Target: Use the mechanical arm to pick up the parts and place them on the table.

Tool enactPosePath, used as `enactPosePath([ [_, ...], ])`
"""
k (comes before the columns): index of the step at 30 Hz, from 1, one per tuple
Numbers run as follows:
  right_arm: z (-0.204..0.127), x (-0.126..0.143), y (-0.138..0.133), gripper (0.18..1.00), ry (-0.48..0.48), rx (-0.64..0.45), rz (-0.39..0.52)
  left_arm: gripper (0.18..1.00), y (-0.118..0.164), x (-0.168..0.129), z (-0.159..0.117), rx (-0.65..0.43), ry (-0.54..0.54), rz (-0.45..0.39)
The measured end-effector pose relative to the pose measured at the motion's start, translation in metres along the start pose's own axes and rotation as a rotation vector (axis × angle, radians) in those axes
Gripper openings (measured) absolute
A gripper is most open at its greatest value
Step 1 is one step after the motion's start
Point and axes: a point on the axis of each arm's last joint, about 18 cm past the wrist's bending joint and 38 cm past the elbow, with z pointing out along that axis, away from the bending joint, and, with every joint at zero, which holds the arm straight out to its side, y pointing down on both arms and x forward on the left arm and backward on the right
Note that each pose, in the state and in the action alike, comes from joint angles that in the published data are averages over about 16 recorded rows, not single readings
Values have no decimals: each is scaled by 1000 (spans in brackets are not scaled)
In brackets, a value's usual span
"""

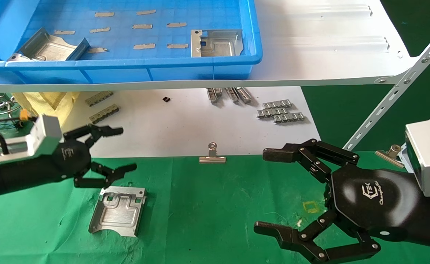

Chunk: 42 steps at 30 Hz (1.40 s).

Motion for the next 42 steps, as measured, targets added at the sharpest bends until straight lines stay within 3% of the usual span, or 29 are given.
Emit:
enactPosePath([
  [10,0,0,0,1001,0,0,0,990,-15,8,0,64,24,-26],
  [42,0,0,0,1001,0,0,0,1001,-88,68,-15,222,186,-102],
])
